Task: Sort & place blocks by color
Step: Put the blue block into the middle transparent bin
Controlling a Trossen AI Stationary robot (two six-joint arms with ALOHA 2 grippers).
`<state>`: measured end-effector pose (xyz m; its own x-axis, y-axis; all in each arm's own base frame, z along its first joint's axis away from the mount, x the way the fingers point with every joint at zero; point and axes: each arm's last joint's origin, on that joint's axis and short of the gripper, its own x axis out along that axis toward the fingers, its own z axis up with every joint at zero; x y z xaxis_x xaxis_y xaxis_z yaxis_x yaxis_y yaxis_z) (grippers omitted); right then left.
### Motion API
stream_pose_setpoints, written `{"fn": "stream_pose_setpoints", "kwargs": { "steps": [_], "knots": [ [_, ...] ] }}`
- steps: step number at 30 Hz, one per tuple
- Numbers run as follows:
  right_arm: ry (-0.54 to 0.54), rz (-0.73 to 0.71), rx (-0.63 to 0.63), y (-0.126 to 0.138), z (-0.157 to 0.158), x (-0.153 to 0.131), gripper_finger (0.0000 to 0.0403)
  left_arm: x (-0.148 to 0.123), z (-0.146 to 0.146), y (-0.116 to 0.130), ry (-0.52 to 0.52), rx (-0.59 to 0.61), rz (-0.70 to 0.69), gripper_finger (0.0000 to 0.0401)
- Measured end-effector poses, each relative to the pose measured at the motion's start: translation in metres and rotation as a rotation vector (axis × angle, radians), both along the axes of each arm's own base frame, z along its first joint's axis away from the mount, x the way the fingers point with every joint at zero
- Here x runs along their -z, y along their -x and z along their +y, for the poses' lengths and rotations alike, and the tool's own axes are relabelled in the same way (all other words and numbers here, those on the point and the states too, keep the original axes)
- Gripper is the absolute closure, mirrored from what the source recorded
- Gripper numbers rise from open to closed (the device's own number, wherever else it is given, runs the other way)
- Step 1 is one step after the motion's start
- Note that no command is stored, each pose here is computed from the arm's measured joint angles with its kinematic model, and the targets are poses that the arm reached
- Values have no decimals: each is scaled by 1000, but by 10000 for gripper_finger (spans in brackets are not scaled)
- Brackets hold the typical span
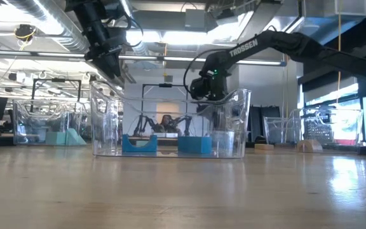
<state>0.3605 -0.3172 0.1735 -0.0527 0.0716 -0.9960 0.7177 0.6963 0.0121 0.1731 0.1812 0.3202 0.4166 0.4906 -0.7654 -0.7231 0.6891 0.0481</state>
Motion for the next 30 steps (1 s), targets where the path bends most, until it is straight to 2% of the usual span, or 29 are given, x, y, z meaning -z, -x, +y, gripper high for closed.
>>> {"fn": "stream_pose_setpoints", "kwargs": {
  "steps": [7, 21, 30],
  "knots": [
    [63, 28, 46, 3, 0, -9, 218, 0, 0, 0, 0, 0, 0, 220],
    [49, 27, 132, 4, -1, -8, 218, 0, 0, 0, 1, 1, 0, 220],
    [3, 74, 121, 9, 2, 20, 218, 0, 0, 0, 1, 1, 0, 220]
  ]
}}
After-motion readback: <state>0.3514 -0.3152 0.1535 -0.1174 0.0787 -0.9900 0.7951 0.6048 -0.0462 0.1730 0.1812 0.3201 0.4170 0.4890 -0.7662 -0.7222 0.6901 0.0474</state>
